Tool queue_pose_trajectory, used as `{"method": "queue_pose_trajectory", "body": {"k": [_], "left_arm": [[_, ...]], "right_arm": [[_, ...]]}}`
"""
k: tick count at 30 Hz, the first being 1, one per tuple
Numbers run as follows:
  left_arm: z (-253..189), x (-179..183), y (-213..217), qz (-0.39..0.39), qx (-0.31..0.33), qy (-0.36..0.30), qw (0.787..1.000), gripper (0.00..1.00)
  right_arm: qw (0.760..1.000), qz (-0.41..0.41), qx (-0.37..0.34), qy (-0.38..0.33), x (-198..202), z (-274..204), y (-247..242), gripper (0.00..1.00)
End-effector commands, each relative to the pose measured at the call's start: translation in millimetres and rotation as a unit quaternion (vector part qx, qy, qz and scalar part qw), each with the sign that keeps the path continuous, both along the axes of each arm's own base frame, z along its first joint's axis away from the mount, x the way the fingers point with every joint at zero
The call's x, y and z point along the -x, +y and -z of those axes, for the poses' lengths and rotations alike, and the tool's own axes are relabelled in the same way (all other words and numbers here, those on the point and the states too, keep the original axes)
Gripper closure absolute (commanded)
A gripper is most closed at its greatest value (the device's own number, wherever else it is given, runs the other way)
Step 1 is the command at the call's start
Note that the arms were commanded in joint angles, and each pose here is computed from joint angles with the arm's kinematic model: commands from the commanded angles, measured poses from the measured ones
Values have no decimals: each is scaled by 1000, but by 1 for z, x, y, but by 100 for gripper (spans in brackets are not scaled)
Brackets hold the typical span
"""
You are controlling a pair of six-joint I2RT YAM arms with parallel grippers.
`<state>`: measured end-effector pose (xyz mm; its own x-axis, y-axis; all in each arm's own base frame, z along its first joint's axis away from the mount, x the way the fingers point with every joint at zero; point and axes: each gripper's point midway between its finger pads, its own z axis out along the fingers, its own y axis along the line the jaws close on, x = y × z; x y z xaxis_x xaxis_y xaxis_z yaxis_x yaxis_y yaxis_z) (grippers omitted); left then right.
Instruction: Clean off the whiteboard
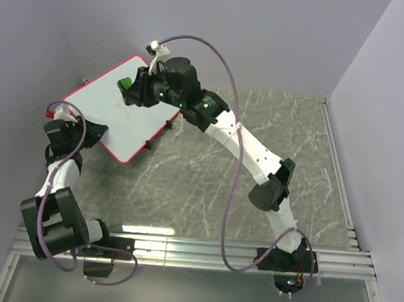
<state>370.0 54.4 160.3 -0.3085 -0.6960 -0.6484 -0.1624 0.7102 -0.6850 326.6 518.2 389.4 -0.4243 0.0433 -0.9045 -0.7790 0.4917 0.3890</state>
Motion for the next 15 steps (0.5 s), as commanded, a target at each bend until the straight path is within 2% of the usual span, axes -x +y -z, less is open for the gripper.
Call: {"method": "queue_pose_trajectory", "body": {"k": [1, 3, 5, 9, 11, 15], "left_arm": [[37, 18, -18, 33, -36, 72, 996, 99], [34, 19, -22, 37, -36, 69, 996, 99], [30, 19, -37, 59, -25, 61, 996, 99], [29, 20, -50, 69, -38, 68, 995, 99], [36, 26, -58, 73, -21, 93, 993, 99], [35, 37, -72, 74, 6, 97, 993, 99]], "right_arm": [[983, -81, -1, 165, 16, 81, 33, 100], [979, -84, -17, 183, 12, 93, 40, 100], [977, -89, -1, 196, 9, 120, 51, 100], [973, -84, 5, 217, -4, 141, 58, 100], [971, -69, 9, 231, -12, 155, 51, 100], [970, -42, 31, 236, -23, 174, 34, 100]]}}
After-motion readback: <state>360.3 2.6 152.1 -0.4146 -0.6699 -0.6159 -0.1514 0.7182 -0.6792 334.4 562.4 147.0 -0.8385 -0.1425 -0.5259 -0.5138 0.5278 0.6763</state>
